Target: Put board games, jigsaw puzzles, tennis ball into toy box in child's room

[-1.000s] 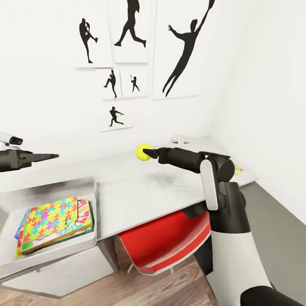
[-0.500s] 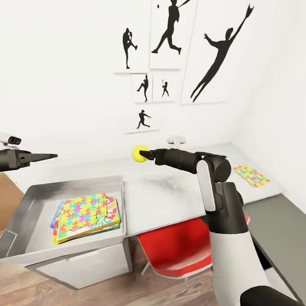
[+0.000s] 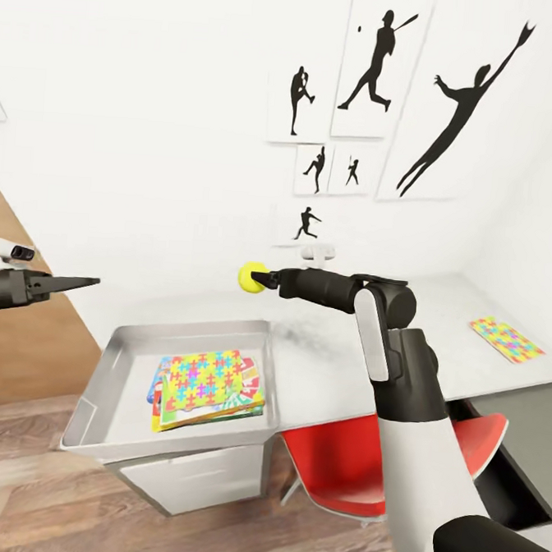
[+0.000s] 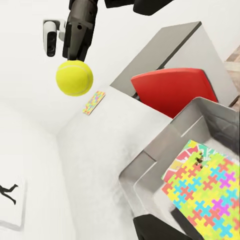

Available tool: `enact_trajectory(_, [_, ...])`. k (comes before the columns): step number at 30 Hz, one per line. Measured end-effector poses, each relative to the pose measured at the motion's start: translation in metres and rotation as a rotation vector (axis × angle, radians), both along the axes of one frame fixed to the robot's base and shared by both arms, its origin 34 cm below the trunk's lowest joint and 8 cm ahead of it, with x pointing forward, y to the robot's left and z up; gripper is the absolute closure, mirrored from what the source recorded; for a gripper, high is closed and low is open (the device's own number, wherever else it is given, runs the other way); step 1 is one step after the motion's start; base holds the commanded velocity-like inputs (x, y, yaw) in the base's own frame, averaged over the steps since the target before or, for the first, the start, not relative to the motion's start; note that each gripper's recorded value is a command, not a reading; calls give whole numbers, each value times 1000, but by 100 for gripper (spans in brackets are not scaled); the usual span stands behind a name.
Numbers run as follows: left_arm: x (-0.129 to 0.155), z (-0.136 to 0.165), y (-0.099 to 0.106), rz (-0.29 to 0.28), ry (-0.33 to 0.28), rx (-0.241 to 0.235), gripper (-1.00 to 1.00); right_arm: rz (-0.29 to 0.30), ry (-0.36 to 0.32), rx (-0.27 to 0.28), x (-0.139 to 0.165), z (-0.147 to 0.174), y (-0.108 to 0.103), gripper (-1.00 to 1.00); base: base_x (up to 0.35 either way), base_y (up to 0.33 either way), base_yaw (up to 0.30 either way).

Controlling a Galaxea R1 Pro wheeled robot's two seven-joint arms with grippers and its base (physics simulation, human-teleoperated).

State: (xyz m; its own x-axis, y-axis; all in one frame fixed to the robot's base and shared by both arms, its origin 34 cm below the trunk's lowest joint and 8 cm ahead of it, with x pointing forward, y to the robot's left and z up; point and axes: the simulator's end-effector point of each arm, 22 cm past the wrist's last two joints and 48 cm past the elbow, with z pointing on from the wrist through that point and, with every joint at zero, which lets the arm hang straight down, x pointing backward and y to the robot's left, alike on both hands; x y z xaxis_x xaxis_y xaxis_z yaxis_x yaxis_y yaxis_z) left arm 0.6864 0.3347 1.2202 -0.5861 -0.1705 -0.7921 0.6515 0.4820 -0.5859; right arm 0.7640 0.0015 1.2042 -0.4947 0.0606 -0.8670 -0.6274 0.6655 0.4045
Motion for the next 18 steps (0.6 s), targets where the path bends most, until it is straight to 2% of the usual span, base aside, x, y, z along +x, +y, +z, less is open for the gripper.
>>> enact_trajectory(4, [0, 0, 1, 3, 3, -2, -100, 1, -1, 0, -1, 2, 0, 100, 0, 110, 133])
enact_trajectory(9, [0, -1, 2, 4, 6, -3, -100, 3, -1, 2, -1, 2, 0, 100, 0, 68, 34])
enact_trajectory(18, [-1, -2, 2, 6, 10, 0, -100, 3, 0, 2, -1, 2, 1, 100, 0, 183, 5])
